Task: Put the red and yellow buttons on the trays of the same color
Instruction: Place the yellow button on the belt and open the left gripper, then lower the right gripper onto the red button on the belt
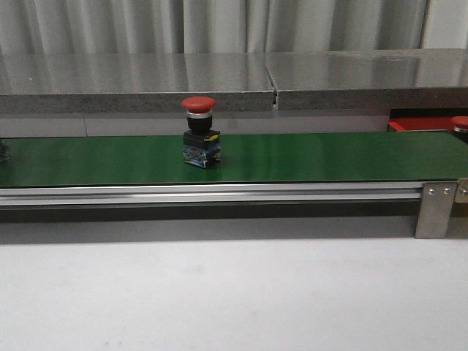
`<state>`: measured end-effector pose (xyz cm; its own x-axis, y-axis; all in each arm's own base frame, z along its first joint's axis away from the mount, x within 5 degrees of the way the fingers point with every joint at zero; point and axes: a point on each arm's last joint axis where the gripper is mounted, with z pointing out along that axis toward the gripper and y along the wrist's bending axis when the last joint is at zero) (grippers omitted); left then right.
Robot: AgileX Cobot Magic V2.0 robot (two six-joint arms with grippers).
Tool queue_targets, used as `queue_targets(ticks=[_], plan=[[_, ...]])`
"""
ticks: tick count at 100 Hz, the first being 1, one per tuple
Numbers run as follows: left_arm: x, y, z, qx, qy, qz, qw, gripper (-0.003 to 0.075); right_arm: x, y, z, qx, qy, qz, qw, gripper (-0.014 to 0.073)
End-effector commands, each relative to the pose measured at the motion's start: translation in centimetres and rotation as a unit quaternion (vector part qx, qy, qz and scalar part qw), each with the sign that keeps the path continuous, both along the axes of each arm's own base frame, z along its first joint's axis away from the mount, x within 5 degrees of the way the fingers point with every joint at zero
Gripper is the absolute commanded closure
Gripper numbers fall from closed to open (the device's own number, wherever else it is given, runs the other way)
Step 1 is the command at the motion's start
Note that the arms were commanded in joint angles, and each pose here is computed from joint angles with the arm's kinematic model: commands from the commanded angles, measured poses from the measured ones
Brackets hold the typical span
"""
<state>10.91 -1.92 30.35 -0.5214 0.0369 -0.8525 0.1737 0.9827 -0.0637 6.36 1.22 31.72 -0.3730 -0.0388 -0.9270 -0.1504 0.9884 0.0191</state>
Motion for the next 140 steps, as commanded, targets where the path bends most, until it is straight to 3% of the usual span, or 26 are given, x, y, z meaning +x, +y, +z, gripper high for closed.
queue_targets(ticks=[1, 28, 54, 66, 83, 95, 121, 140], plan=[[-0.6, 0.0, 1.0, -0.017, -0.057, 0.002, 0.998, 0.0739, 0.7, 0.0, 1.3, -0.002, -0.035, -0.001, 0.999, 0.0716], [-1.7, 0.1, 0.7, -0.016, -0.075, 0.002, 0.997, 0.0739, 4.0, 1.4, 2.5, -0.008, 0.023, 0.057, 0.998, 0.0716], [-1.7, 0.1, 0.7, -0.016, -0.075, 0.002, 0.997, 0.0739, 10.2, 2.9, 4.1, -0.018, 0.095, 0.069, 0.993, 0.0701], [-1.7, 0.1, 0.7, -0.016, -0.075, 0.002, 0.997, 0.0739, 12.9, 3.8, 4.6, -0.024, 0.131, 0.08, 0.988, 0.0571], [-1.7, 0.1, 0.7, -0.016, -0.075, 0.002, 0.997, 0.0739, 16.2, 5.5, 4.9, -0.044, 0.177, 0.106, 0.978, 0.0175], [-1.7, 0.1, 0.7, -0.016, -0.075, 0.002, 0.997, 0.0739, 18.2, 6.7, 5.0, -0.052, 0.213, 0.122, 0.968, -0.0004], [-1.7, 0.1, 0.7, -0.016, -0.075, 0.002, 0.997, 0.0739, 22.2, 9.6, 4.9, -0.077, 0.248, 0.16, 0.952, -0.0006], [-1.7, 0.1, 0.7, -0.016, -0.075, 0.002, 0.997, 0.0739, 24.9, 11.0, 4.0, -0.111, 0.291, 0.199, 0.929, -0.0006]])
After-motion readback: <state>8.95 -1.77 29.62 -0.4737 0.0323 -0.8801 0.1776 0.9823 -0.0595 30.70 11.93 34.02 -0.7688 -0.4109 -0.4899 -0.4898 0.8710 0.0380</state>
